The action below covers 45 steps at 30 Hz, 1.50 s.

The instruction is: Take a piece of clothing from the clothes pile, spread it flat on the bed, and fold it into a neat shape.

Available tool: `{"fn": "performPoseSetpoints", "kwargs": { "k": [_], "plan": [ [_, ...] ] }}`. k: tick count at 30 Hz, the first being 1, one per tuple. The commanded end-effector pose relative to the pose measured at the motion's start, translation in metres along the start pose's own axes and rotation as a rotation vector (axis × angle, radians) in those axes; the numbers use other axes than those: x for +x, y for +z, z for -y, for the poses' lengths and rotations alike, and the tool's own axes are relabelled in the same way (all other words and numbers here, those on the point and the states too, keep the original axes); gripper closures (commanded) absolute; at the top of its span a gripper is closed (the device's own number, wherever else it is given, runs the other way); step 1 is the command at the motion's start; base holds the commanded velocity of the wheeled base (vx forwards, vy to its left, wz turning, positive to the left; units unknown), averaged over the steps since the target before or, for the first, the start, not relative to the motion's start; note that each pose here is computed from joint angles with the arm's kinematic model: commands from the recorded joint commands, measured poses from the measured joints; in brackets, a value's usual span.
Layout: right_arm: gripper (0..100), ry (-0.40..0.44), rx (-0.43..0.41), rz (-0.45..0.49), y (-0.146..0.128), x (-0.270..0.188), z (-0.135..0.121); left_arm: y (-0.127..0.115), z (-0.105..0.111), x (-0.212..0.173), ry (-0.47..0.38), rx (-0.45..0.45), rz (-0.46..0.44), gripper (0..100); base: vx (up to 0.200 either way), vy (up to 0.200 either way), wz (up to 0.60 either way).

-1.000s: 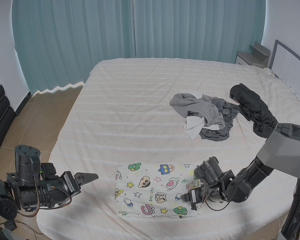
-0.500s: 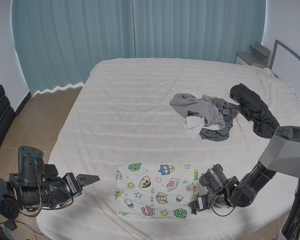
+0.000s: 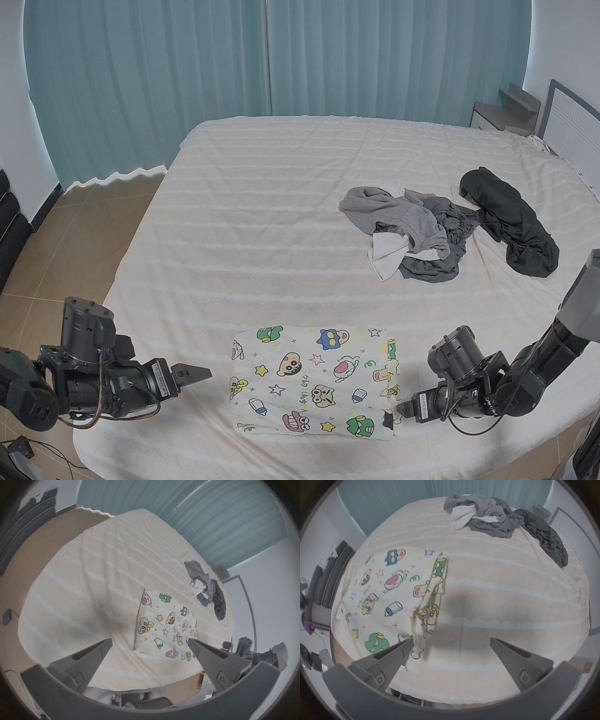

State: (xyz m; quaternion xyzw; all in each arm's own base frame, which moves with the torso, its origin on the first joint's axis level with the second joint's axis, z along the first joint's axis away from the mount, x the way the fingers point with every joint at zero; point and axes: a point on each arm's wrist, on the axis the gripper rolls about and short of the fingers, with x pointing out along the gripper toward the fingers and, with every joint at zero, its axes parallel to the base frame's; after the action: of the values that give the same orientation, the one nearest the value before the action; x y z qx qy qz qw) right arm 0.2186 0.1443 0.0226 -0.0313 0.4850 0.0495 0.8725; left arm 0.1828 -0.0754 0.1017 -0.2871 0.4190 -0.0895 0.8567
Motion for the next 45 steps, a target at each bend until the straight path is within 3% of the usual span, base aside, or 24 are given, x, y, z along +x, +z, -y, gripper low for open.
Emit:
{"fn": "performPoseSetpoints", "kwargs": {
  "k": [1, 6, 12, 20, 33, 45],
  "plan": [
    [0, 0.125, 0.093, 0.097, 0.016, -0.023, 0.000, 0.017, -0.003, 0.044, 0.039, 0.032, -0.090, 0, 0.000, 0.000, 0.00],
    [0, 0.297, 0.206, 0.109, 0.024, -0.015, -0.009, 0.033, -0.001, 0.073, -0.069, 0.106, -0.184, 0, 0.000, 0.000, 0.00],
    [0, 0.338, 0.307, 0.013, 0.020, 0.018, -0.011, 0.037, -0.007, 0.118, -0.039, 0.147, -0.245, 0, 0.000, 0.000, 0.00],
    [0, 0.348, 0.319, -0.004, 0.016, 0.046, -0.014, 0.036, -0.015, 0.146, -0.032, 0.207, -0.288, 0, 0.000, 0.000, 0.00],
    [0, 0.350, 0.342, 0.017, 0.025, 0.051, -0.008, 0.039, -0.010, 0.163, -0.096, 0.207, -0.311, 0, 0.000, 0.000, 0.00],
    [0, 0.383, 0.323, 0.041, 0.040, 0.070, -0.027, 0.033, 0.001, 0.180, -0.125, 0.190, -0.298, 0, 0.000, 0.000, 0.00]
  ]
}}
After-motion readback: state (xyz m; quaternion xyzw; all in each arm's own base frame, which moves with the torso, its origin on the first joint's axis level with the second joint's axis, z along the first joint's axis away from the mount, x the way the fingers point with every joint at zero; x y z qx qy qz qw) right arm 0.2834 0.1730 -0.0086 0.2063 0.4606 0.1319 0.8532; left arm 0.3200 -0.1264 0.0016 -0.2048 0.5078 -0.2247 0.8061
